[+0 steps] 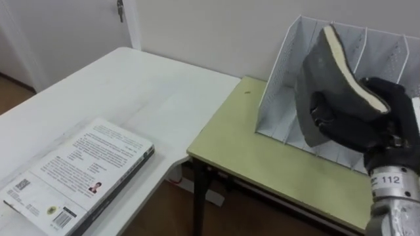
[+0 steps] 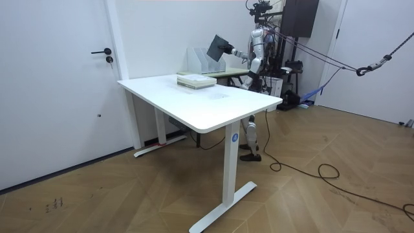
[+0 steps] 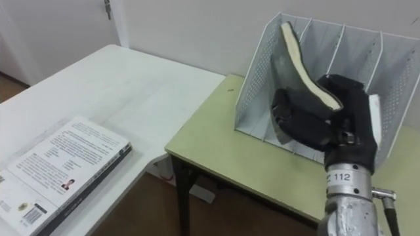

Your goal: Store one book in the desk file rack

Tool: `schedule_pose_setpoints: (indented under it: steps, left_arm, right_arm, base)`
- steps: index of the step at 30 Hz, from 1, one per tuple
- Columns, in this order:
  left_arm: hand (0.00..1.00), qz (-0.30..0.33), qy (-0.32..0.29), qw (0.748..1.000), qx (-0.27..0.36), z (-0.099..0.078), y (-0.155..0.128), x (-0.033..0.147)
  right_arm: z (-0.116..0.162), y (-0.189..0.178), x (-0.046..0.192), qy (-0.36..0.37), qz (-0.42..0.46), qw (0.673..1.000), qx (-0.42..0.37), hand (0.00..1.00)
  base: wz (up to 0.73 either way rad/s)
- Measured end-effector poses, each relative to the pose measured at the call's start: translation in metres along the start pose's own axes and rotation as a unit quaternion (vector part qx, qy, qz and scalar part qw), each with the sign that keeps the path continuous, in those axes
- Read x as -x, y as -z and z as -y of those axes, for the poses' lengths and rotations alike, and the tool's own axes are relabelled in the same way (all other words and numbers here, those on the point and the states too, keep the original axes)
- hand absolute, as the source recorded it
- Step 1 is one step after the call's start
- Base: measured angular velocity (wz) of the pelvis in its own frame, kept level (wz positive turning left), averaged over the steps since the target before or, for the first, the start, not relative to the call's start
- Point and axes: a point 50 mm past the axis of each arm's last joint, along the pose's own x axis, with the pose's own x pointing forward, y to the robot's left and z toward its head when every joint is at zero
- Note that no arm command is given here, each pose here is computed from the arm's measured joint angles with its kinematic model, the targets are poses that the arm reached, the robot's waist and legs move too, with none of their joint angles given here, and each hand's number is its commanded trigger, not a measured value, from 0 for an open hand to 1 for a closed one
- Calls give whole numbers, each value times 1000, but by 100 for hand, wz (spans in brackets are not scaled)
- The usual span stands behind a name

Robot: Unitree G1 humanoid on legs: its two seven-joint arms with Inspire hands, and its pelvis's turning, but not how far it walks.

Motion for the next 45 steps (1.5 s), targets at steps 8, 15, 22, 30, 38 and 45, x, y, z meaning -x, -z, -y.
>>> schedule_pose_setpoints:
  steps: [8,15,22,30,38,45]
  left_arm:
    - [0,-37,-41,998,23,-13,19,7]
    - [0,-44,-62,997,30,-17,21,8]
    - [0,-43,-68,996,39,-19,24,9]
    - [0,-45,-72,996,40,-19,26,10]
    - [0,-45,-78,995,40,-19,26,10]
    - [0,-47,-78,995,42,-18,26,10]
  right_arm:
    - [7,-5,-5,40,14,999,-1,100]
    - [10,-7,-6,61,17,998,0,100]
    - [20,-19,-14,90,45,995,-5,100]
    - [21,-26,-21,99,62,993,-12,100]
    - [22,-26,-21,100,58,993,-23,100]
    - [22,-22,-22,102,41,993,-48,100]
  base:
    - [-2]
    - [0]
    - [0]
    - [0]
    - [0]
    - [1]
